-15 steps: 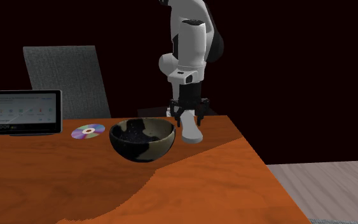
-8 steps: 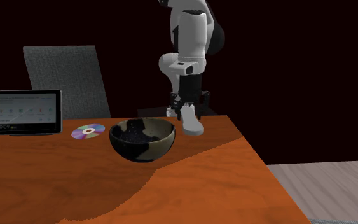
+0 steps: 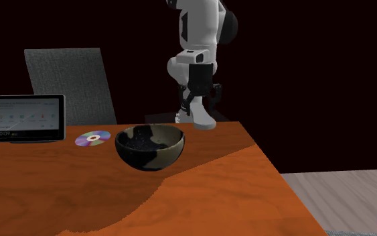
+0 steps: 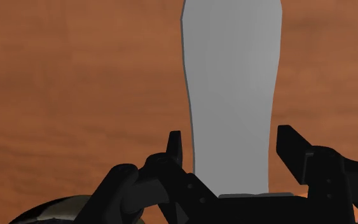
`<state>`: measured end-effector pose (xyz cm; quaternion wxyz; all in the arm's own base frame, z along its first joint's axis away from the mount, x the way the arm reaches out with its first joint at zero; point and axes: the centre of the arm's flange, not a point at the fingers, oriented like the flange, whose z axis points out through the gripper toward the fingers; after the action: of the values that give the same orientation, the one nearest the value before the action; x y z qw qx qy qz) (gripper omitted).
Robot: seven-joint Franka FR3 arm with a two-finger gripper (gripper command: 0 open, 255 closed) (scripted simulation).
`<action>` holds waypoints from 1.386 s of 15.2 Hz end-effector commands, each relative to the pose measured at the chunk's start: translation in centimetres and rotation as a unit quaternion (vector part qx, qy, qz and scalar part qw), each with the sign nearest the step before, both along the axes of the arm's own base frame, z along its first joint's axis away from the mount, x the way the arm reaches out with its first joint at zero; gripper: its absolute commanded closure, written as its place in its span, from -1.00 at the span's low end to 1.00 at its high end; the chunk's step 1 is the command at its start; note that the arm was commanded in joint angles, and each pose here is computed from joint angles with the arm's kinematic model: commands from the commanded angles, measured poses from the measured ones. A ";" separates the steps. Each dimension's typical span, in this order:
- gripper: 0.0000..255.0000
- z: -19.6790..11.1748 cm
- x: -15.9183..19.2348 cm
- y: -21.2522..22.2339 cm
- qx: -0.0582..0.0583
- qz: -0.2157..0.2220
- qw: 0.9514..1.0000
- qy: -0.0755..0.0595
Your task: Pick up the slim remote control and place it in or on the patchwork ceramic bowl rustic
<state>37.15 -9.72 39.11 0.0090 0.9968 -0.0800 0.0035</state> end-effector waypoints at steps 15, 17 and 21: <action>1.00 8.5 0.1 0.0 0.000 0.000 1.000 0.000; 1.00 9.5 0.1 0.0 0.000 0.000 1.000 0.000; 1.00 10.4 1.6 -2.2 0.000 0.000 1.000 0.000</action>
<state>38.10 -11.11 49.21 0.0089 0.9968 -0.0799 0.0034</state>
